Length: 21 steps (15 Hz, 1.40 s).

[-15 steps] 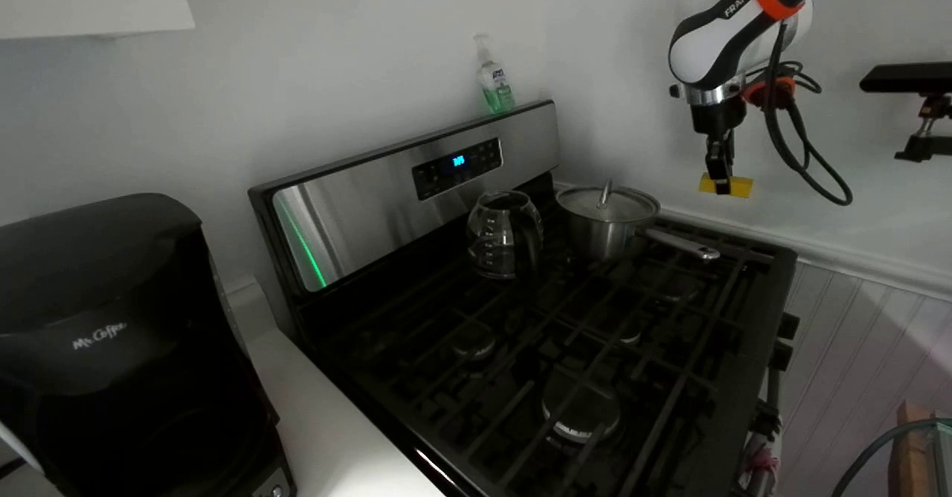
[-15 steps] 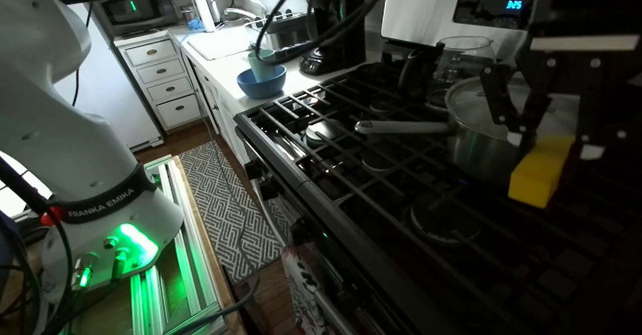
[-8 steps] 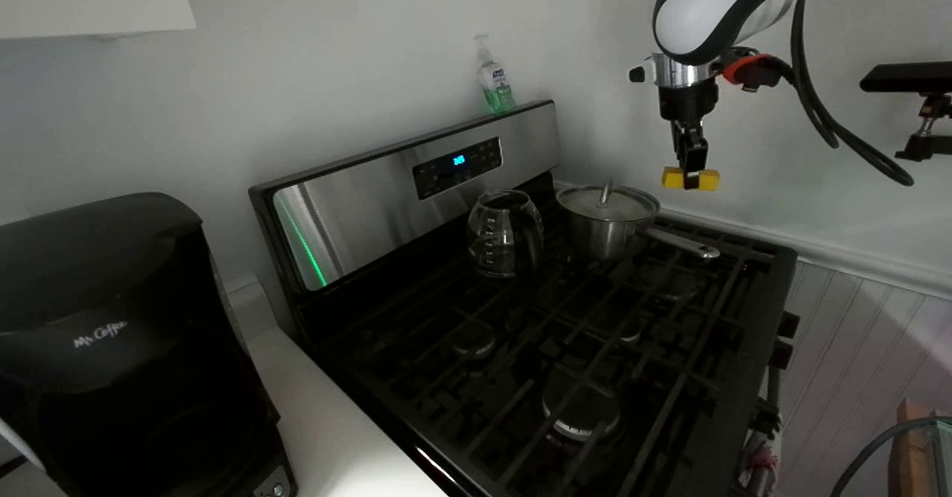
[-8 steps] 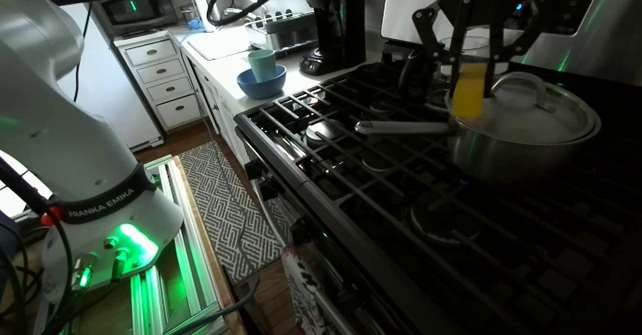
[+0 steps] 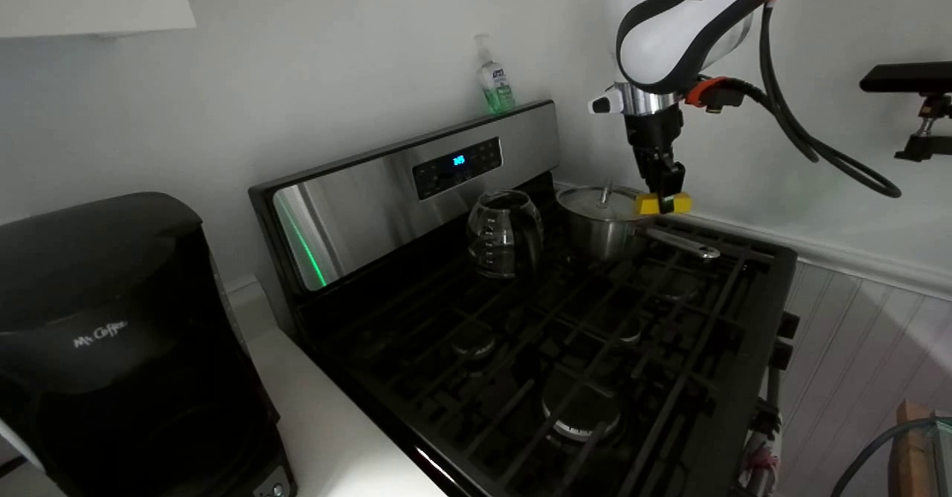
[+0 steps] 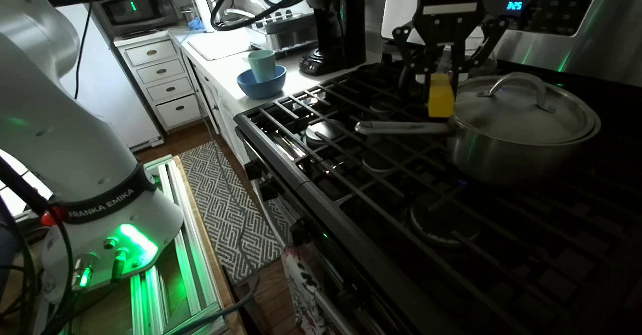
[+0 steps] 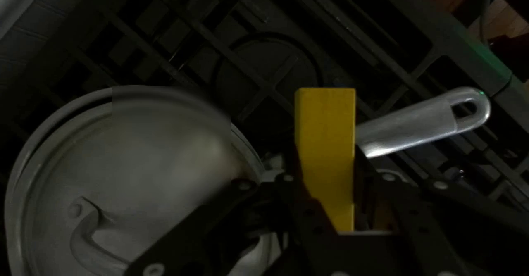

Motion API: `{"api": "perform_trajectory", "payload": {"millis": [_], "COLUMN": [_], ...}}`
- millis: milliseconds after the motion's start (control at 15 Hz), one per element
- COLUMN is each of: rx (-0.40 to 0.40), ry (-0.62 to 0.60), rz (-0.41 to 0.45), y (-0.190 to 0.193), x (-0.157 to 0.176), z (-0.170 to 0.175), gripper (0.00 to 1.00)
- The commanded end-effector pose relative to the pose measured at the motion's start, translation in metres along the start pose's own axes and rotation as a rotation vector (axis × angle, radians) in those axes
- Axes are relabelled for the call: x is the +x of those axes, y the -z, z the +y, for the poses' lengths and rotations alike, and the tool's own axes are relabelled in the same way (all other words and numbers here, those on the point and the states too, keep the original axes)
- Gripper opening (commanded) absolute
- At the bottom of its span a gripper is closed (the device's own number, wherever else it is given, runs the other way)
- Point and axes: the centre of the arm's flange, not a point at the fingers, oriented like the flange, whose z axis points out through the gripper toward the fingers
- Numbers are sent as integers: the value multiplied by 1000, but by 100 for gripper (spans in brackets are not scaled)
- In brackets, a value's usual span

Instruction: Pick up the yellow rectangular block and put it on the lid of the silver pot

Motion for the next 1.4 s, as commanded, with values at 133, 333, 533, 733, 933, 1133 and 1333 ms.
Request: {"api": "perform_trajectory", "payload": {"millis": [133,333,533,733,933,1133,1333], "rx": [7,-21,-47,-50,-46,-41,-30], "ry": [10,-6,-14,-18,-20,-28,-33], "rz": [19,25,46,57,53,50,59], "y": [-5,-4,0,2,0,3,11], "x": [17,26,34,40,44,38,18], "z": [16,23,30,35,37,35,20], "gripper": [8,8,8,8,57,77,97]}}
